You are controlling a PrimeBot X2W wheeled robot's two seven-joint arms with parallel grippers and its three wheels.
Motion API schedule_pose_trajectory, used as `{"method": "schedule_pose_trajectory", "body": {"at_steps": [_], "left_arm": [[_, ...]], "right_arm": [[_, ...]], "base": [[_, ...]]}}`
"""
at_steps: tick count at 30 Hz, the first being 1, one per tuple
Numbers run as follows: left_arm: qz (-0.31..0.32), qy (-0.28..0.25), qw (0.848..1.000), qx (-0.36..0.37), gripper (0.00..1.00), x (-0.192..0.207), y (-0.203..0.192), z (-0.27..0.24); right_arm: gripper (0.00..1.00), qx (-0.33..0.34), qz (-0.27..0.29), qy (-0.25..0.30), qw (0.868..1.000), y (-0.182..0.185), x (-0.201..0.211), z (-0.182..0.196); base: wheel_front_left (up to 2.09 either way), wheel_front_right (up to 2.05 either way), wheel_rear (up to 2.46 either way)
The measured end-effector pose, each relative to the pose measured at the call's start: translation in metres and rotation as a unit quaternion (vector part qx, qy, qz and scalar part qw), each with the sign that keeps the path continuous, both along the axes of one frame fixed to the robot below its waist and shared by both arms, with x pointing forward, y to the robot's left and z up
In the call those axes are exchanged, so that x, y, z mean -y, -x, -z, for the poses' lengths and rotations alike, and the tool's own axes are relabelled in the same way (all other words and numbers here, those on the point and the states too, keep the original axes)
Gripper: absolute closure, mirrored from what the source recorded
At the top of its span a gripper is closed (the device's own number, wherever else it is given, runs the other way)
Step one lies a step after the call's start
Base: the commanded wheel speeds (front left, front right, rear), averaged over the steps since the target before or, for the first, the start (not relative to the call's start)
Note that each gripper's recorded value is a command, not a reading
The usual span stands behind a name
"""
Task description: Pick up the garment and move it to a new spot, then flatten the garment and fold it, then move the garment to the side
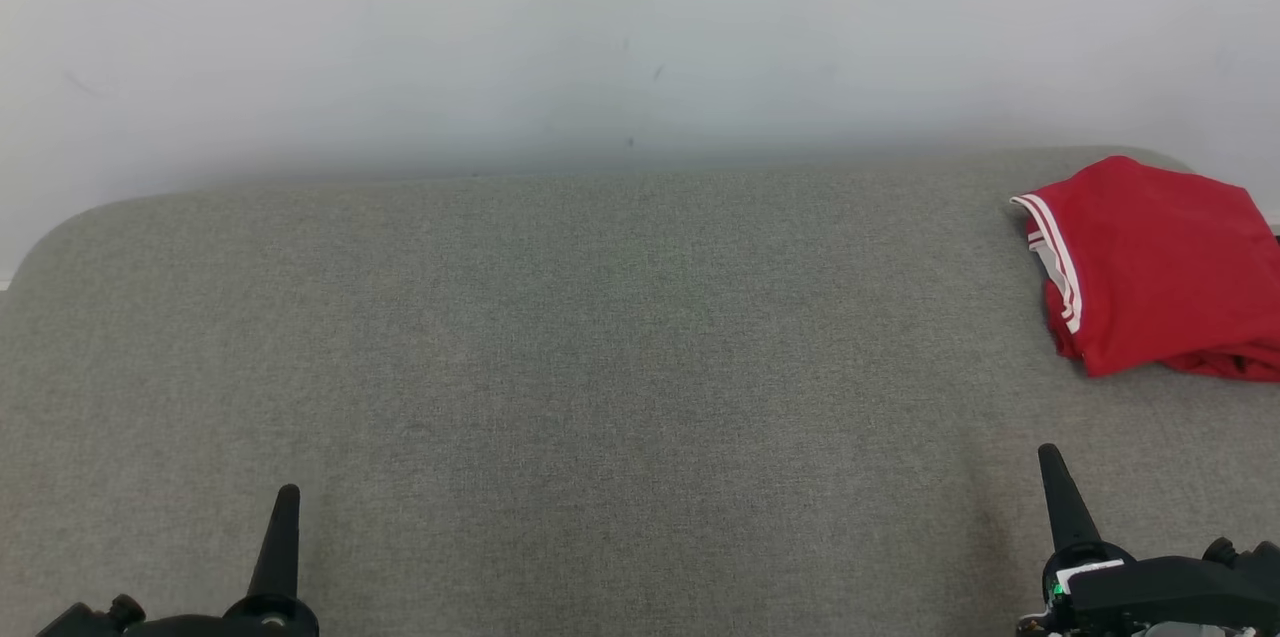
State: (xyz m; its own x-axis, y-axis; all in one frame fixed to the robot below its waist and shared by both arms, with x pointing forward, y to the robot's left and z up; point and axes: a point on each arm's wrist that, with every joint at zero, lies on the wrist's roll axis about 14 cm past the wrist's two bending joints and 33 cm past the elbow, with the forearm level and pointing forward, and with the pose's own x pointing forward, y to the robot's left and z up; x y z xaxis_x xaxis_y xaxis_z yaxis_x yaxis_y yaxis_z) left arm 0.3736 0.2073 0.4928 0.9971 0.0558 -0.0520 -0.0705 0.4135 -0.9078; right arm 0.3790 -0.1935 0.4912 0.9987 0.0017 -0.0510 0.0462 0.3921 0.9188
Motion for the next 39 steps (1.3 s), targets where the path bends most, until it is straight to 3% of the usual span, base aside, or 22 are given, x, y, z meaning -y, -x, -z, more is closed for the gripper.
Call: {"method": "schedule_pose_trajectory", "body": {"at_steps": [39], "left_arm": [[0.016, 0.166, 0.986, 0.017, 1.00, 0.007, -0.011, -0.008]], "right_arm": [[1.00, 0.017, 0.006, -0.155, 0.988, -0.008, 0.005, -0.012]], "base": [[0.00, 0.00, 0.00]]}}
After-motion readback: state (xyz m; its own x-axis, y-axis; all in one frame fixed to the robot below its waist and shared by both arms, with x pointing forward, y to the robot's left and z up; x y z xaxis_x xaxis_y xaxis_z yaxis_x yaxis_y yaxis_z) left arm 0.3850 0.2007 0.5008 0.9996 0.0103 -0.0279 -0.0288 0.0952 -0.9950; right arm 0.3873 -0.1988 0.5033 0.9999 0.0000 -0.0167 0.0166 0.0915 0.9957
